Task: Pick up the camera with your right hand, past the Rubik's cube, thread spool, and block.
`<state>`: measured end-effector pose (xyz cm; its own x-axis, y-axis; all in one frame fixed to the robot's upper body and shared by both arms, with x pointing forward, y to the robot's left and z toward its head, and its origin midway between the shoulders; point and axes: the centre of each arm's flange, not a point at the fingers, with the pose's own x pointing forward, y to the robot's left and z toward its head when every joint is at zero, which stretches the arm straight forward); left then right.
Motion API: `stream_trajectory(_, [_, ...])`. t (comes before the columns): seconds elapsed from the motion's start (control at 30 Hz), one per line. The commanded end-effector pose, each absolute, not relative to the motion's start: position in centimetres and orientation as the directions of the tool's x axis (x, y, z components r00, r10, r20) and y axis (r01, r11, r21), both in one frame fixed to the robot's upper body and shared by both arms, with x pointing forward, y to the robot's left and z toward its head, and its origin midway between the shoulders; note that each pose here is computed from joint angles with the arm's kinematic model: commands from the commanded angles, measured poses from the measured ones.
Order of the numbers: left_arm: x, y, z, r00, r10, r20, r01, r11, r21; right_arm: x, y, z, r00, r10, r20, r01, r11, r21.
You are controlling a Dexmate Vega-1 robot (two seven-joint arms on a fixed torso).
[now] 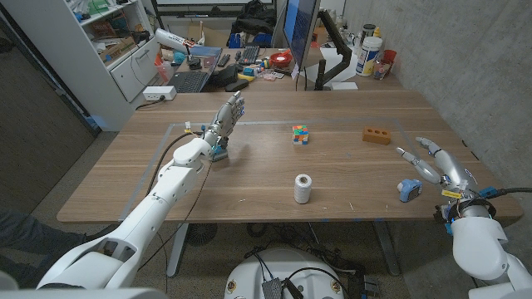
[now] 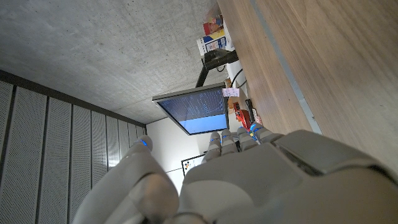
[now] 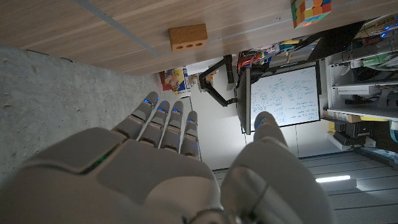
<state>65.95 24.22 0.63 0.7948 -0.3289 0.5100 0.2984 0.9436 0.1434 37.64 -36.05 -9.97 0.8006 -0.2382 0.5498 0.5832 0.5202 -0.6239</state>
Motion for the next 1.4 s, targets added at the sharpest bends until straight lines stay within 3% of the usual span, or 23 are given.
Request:
stream_trajectory(0.03, [66.0, 23.7, 0.7, 0.792, -0.336, 0.51, 0.303, 0.941, 0.149, 37.9, -36.0, -9.8, 0.802, -0.233, 0.551, 0.591, 0.446, -0.672])
stream_trajectory(1.4, [66.0, 24.2, 0.3, 0.795, -0.325, 0.513, 0.297, 0.945, 0.139, 37.8, -34.4, -9.4, 0.837, -0.269, 0.476, 0.535, 0.223, -0.815])
